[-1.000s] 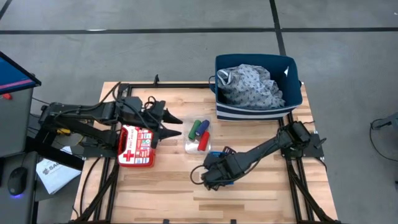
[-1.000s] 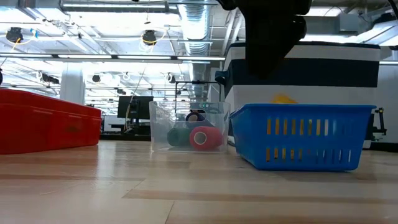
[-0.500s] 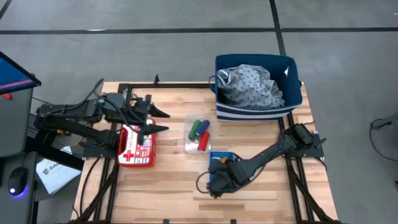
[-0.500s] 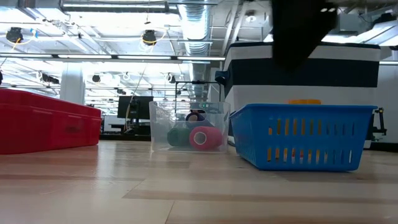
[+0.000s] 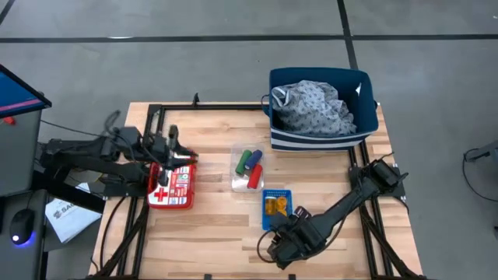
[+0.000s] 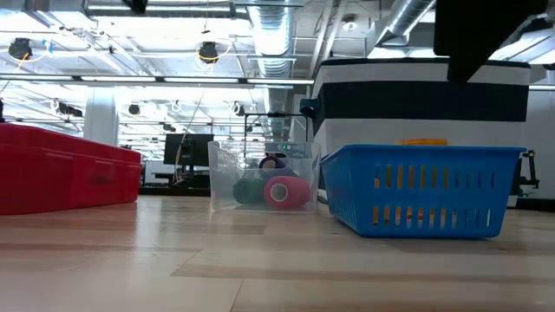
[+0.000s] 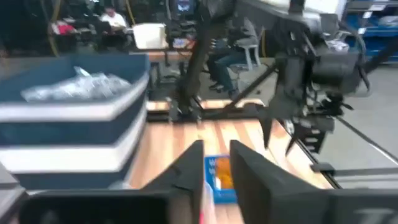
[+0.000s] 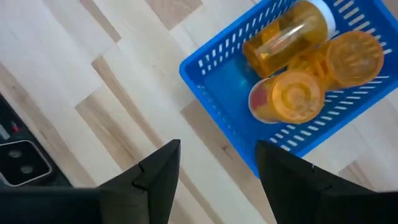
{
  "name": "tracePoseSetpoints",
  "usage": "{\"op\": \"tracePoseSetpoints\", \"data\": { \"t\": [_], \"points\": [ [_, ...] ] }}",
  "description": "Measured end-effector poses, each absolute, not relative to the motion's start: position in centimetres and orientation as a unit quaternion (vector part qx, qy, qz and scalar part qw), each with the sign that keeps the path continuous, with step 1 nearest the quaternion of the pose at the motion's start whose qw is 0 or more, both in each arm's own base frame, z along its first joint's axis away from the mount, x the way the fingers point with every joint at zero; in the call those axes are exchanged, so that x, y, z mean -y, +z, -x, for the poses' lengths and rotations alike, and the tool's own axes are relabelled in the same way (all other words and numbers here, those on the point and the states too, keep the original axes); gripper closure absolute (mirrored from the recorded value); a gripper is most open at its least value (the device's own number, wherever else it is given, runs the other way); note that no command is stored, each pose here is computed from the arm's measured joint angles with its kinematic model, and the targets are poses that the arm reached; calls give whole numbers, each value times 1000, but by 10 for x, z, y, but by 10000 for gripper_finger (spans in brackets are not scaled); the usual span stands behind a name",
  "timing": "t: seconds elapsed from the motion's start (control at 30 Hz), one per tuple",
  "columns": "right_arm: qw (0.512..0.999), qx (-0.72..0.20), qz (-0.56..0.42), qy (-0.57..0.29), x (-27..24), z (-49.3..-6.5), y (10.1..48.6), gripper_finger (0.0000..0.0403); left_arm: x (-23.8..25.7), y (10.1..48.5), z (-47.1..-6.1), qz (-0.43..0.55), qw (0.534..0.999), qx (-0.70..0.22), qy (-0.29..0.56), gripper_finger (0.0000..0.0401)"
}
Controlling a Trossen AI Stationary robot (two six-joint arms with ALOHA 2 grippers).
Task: Pick & Place Medicine items
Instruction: Return to home position
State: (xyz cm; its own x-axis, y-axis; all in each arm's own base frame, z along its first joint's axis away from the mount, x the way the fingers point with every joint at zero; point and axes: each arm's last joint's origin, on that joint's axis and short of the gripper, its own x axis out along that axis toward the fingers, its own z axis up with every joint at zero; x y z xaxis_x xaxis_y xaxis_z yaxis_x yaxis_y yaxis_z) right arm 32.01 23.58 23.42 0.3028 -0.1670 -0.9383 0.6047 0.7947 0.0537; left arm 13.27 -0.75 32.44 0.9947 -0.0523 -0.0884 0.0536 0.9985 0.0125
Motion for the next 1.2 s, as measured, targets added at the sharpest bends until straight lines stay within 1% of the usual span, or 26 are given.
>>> {"op": "tracePoseSetpoints", "data": {
  "t": [0.1, 0.17, 0.27, 0.47, 0.67, 0.87, 1.13, 1.2],
  "points": [
    [776, -538, -213, -250, -239, -317, 234, 201, 7, 293, -133, 17, 998, -46, -27, 383],
    [772, -543, -220, -249, -241, -316, 234, 202, 5, 279, -127, 35, 998, -42, -22, 395],
    [769, -545, -220, -252, -244, -312, 234, 205, 5, 266, -117, 45, 999, -19, -20, 396],
    [779, -535, -199, -260, -247, -304, 238, 209, 3, 255, -91, 3, 1000, -1, -13, 400],
    [785, -523, -184, -277, -246, -301, 238, 210, 3, 234, -77, 3, 1000, 16, -12, 401],
    [784, -521, -177, -287, -244, -300, 238, 210, 3, 206, -83, 17, 1000, -8, -12, 401],
    [780, -527, -166, -294, -240, -297, 241, 210, 3, 172, -95, 21, 1000, -15, 0, 401],
    [780, -528, -163, -295, -239, -296, 242, 210, 3, 169, -97, 26, 1000, 1, 2, 401]
  ]
}}
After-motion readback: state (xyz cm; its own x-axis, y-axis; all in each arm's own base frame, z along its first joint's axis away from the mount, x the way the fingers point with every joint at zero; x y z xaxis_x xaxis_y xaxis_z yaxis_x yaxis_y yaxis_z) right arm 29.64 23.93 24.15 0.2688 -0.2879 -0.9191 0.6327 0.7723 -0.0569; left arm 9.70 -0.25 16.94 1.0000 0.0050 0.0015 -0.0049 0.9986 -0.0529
